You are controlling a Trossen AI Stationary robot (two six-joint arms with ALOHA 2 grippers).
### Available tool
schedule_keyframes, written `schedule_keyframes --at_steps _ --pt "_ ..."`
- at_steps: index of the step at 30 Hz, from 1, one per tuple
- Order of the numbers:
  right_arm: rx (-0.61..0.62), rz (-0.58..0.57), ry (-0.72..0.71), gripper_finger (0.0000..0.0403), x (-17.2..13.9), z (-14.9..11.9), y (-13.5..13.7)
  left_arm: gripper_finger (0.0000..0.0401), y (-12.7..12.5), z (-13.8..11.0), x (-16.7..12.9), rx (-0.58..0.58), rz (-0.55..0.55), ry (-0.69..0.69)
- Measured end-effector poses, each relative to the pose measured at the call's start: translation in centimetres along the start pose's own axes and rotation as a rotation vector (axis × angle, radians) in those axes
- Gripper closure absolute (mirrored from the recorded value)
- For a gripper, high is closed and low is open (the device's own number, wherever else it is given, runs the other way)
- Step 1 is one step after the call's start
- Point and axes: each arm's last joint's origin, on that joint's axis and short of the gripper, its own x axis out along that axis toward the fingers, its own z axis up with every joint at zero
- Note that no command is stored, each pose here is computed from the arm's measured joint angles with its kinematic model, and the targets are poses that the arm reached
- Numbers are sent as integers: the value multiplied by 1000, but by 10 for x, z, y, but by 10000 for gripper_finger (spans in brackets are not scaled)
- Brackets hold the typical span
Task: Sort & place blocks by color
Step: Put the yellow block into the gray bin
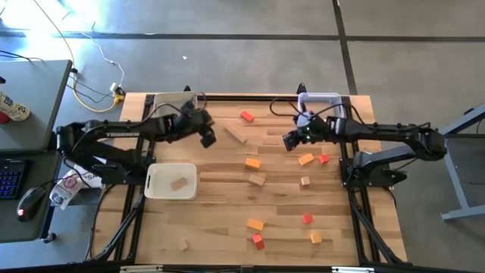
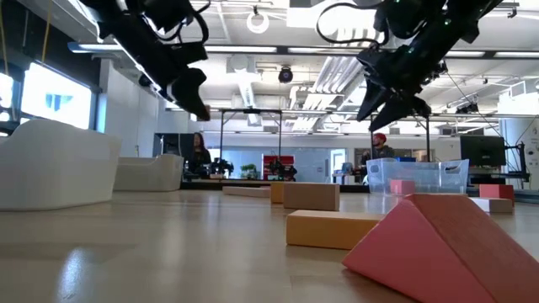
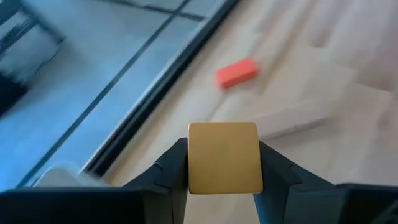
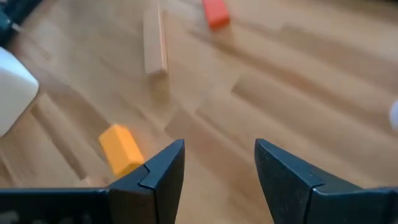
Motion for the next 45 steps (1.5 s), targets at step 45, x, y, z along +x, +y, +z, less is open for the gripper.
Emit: schedule_keyframes --at_steps 45 --pt "-23 4 301 222 -34 -111 60 282 114 -59 59 -536 277 388"
